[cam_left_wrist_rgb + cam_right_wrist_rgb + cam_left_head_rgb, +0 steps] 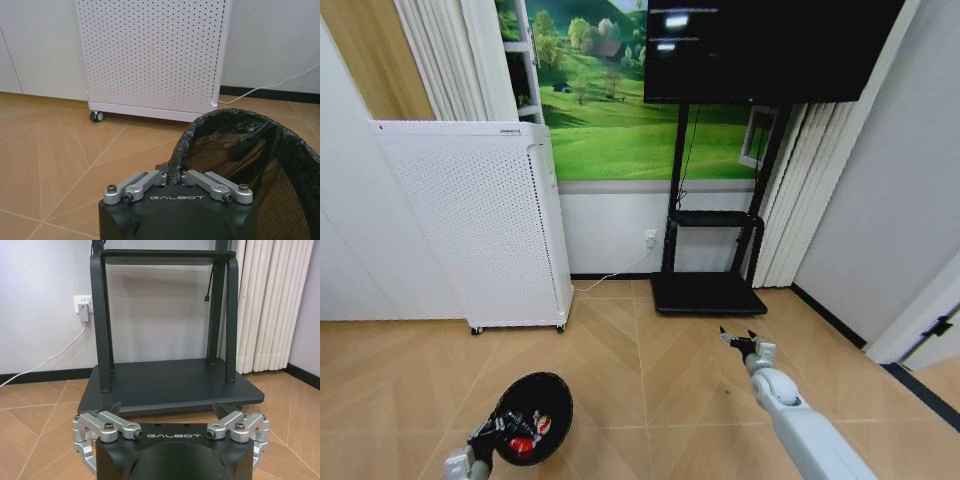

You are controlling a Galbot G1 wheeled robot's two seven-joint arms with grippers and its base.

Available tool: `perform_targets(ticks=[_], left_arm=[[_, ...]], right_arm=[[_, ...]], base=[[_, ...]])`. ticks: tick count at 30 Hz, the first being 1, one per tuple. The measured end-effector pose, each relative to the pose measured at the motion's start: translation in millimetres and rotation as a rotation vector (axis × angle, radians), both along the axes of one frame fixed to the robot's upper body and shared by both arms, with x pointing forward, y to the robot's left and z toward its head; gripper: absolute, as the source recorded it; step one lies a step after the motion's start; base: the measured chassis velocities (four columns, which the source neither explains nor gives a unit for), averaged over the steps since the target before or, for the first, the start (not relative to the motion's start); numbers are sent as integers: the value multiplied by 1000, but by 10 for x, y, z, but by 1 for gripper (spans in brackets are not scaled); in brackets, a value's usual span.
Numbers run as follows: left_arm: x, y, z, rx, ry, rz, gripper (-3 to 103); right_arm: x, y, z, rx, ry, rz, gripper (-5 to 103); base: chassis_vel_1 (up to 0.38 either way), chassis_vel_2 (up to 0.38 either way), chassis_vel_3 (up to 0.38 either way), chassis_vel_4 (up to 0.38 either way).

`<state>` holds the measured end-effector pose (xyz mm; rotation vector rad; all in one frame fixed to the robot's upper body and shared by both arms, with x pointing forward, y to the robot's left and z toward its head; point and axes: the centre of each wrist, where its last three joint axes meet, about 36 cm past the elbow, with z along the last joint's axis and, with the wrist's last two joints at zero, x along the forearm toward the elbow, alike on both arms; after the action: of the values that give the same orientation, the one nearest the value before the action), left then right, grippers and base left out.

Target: Pick up the trash bin and place the garbage on the floor into it.

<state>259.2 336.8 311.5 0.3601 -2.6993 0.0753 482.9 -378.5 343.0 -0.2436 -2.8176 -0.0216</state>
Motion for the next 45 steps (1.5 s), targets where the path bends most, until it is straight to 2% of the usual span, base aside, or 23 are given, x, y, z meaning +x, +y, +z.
perform_targets(ticks=[11,20,25,30,31,34,35,36,38,39,40,41,42,44,45], left_arm=[[-17,-182,-181,-23,19,-35,4],[-54,-212,-162,-27,19,-39,4],[-92,-145,-115,-24,15,-31,2],[-59,-141,-95,-28,4,-35,23],[-59,-141,-95,-28,4,-35,23],[-42,-131,-96,-26,2,-36,39],[-42,-131,-96,-26,2,-36,39],[-38,-129,-98,-26,2,-36,44],[-36,-128,-102,-26,1,-36,44],[-37,-126,-114,-24,2,-36,56],[-39,-123,-124,-23,3,-36,56],[-39,-119,-137,-21,3,-36,62],[-39,-119,-137,-21,3,-36,62],[-34,-113,-160,-8,3,-39,73],[-34,-113,-160,-8,3,-39,73]], right_arm=[[0,0,0,0,0,0,100],[0,0,0,0,0,0,100],[0,0,0,0,0,0,100],[0,0,0,0,0,0,100],[0,0,0,0,0,0,100],[0,0,0,0,0,0,100],[0,0,0,0,0,0,100],[0,0,0,0,0,0,100],[0,0,0,0,0,0,100],[0,0,0,0,0,0,100],[0,0,0,0,0,0,100],[0,0,0,0,0,0,100],[0,0,0,0,0,0,100],[0,0,0,0,0,0,100],[0,0,0,0,0,0,100]], base=[[0,0,0,0],[0,0,0,0],[0,0,0,0],[0,0,0,0],[0,0,0,0],[0,0,0,0],[0,0,0,0],[0,0,0,0],[0,0,0,0],[0,0,0,0],[0,0,0,0],[0,0,0,0],[0,0,0,0],[0,0,0,0],[0,0,0,0]])
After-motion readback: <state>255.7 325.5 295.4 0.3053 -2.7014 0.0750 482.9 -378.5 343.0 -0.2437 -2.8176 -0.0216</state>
